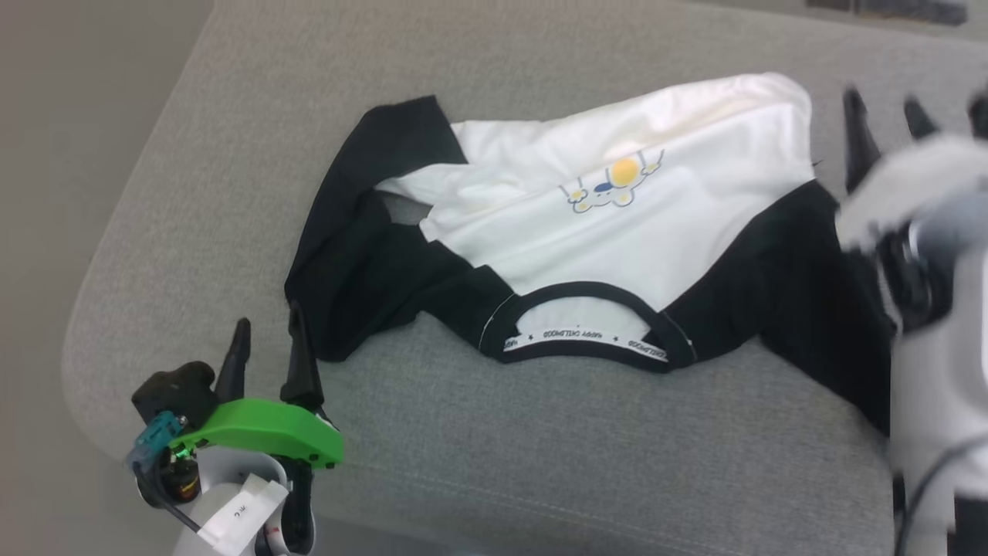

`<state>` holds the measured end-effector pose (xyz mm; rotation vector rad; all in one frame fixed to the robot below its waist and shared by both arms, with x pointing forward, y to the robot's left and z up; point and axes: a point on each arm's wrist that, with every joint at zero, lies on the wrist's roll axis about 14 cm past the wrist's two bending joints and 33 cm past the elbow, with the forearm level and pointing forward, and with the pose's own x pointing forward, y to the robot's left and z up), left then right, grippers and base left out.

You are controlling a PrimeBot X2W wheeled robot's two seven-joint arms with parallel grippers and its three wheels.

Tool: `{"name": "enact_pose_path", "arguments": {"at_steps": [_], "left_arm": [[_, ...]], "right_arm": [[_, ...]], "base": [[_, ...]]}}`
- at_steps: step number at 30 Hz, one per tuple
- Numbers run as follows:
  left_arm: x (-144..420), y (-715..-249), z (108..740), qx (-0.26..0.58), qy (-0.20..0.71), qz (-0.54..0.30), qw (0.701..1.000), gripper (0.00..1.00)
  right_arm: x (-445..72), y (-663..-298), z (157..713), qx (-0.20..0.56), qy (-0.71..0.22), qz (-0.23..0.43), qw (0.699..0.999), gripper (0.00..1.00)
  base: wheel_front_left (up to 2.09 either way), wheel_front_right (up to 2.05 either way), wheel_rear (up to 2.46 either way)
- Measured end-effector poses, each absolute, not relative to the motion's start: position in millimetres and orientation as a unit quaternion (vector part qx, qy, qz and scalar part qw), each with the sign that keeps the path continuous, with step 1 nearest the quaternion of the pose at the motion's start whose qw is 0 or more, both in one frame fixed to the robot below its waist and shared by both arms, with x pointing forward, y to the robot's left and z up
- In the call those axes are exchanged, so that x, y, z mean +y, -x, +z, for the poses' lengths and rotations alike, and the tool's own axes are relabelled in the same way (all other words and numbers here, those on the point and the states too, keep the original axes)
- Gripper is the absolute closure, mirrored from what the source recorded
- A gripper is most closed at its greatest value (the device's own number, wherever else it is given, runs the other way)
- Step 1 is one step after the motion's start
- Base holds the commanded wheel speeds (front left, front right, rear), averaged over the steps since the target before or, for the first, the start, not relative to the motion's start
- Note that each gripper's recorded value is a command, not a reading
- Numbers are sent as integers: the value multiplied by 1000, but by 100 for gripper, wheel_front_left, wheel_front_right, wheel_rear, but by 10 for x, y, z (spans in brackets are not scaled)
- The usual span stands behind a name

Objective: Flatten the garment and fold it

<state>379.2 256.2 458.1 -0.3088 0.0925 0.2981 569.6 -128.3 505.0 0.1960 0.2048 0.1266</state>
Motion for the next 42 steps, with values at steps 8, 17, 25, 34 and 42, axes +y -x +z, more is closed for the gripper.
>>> {"name": "enact_pose_path", "arguments": {"at_steps": [8, 17, 25, 34, 42], "left_arm": [[1954, -3882, 4482, 117, 181, 51, 975, 0], [1488, -4130, 4129, 268, 133, -20, 954, 0], [1601, -4227, 3865, 331, 92, 0, 939, 0], [1702, -4327, 3808, 334, 92, 19, 938, 0], [1620, -4351, 3787, 335, 135, 11, 932, 0]], "right_arm": [[-1846, -4870, 4801, 117, -117, 11, 986, 0], [-2149, -4526, 4805, 117, -139, -20, 983, 0], [-2331, -4443, 4749, 121, -142, -45, 982, 0], [-2296, -4434, 4625, 134, -147, -42, 979, 0], [-2226, -4458, 4527, 144, -150, -35, 978, 0]], "base": [[0, 0, 0], [0, 0, 0], [0, 0, 0], [0, 0, 0], [0, 0, 0]]}}
